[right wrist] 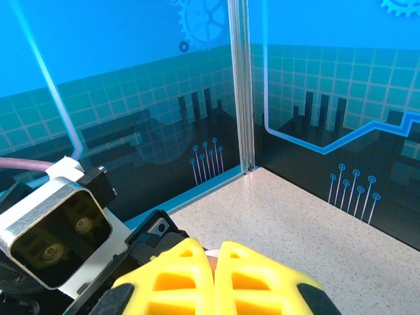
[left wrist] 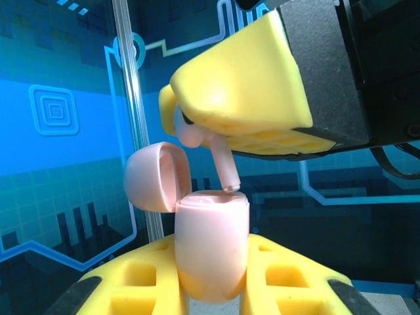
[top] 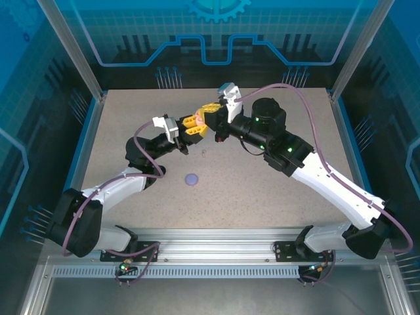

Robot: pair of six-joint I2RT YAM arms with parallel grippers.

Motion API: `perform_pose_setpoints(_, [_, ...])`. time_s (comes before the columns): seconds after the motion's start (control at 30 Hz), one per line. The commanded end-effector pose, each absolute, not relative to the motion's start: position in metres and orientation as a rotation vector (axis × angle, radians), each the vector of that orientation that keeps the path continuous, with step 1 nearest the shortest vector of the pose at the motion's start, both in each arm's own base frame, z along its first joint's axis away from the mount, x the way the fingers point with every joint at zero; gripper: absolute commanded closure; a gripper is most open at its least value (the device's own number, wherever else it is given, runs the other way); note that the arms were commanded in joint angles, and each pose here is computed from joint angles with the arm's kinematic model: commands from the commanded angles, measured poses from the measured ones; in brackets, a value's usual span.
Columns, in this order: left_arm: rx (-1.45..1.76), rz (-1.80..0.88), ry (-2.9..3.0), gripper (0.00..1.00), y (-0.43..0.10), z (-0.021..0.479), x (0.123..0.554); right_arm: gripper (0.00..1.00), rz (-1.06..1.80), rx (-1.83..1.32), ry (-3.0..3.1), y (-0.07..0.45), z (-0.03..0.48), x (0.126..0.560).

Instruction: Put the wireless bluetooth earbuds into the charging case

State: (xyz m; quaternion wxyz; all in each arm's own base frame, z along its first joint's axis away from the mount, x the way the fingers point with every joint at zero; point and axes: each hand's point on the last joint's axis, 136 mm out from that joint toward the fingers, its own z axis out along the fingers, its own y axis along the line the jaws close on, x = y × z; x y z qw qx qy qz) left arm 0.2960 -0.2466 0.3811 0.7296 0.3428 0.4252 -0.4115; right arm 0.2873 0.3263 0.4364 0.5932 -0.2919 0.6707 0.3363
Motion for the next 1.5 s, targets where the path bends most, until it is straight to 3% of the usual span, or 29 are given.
perform_pose_setpoints(0.0, [0.775, -0.925, 0.875, 1.00, -0.249, 0.399, 0.287, 0.95, 0.791, -0.673, 1.553, 0.329, 0.435, 0.287])
perform_pose_setpoints(1.1, [0.821, -1.010, 0.865, 1.00, -0.253, 0.415, 0.273, 0.98, 0.790, -0.916, 1.613, 0.329, 0.390, 0.270])
perform_pose_setpoints(1.23, [0.814, -1.002, 0.875, 1.00, -0.252, 0.413, 0.275, 0.84, 0.785, -0.873, 1.629, 0.326, 0.397, 0.275])
perform_pose_setpoints(1.47, [0.758, -0.969, 0.915, 1.00, -0.251, 0.400, 0.292, 0.45, 0.816, -0.760, 1.588, 0.311, 0.437, 0.275])
